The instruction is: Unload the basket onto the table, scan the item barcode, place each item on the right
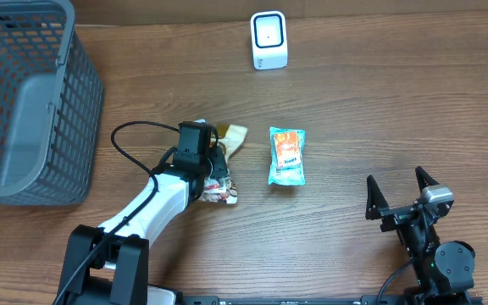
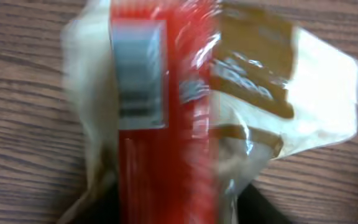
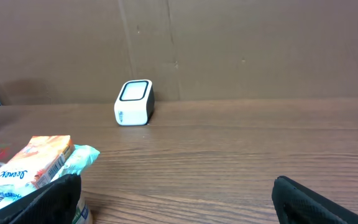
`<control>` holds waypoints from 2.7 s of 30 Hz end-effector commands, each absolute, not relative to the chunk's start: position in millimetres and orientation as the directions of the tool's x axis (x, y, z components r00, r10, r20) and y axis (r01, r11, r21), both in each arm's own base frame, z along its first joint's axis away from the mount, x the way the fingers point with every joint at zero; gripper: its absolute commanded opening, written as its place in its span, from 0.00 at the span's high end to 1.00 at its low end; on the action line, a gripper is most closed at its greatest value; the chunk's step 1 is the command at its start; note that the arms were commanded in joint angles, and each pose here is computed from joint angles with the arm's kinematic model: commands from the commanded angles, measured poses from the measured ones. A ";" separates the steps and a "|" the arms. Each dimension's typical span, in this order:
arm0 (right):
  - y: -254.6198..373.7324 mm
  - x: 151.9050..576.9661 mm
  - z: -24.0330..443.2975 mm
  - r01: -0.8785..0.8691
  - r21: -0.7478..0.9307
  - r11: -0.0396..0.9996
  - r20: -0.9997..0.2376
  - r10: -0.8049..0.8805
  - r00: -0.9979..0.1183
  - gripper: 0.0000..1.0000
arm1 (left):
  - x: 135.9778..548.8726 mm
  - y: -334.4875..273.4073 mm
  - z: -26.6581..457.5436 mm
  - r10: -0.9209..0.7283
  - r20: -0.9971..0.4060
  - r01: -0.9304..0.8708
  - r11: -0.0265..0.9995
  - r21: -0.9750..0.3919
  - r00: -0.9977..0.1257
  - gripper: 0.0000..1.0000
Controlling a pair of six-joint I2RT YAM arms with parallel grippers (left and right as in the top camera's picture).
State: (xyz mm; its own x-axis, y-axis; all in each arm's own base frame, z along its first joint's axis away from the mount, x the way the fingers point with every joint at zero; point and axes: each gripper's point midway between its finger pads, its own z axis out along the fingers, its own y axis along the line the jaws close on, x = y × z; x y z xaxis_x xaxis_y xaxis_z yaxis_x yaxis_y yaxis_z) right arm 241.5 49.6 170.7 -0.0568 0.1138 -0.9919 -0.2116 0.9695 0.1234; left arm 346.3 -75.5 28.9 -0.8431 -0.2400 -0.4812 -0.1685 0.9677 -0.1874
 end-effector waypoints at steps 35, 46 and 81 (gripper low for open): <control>47.4 241.9 169.9 -0.201 0.122 0.972 -0.992 0.115 -0.048 0.00 | 333.8 -39.6 38.6 -0.291 -0.242 -0.294 0.955 -0.024 -0.926 0.76; 47.4 241.9 169.9 -0.201 0.122 0.972 -0.992 0.115 -0.048 0.00 | 332.4 -32.4 -1.5 -0.330 -0.164 -0.336 0.942 0.014 -0.930 0.96; 47.4 241.9 169.9 -0.201 0.122 0.972 -0.992 0.115 -0.048 0.00 | 297.5 -67.3 63.2 0.035 -0.204 0.045 0.998 -0.045 -0.978 0.96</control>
State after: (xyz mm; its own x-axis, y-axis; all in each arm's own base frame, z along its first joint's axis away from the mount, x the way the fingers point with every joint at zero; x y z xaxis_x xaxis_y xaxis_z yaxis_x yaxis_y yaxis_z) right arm 241.5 49.6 170.8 -0.0564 0.1139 -0.9919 -0.2117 0.9695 0.1233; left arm 308.5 -60.5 70.6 -0.9725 -0.0178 -0.2322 -0.0091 0.9992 -0.0385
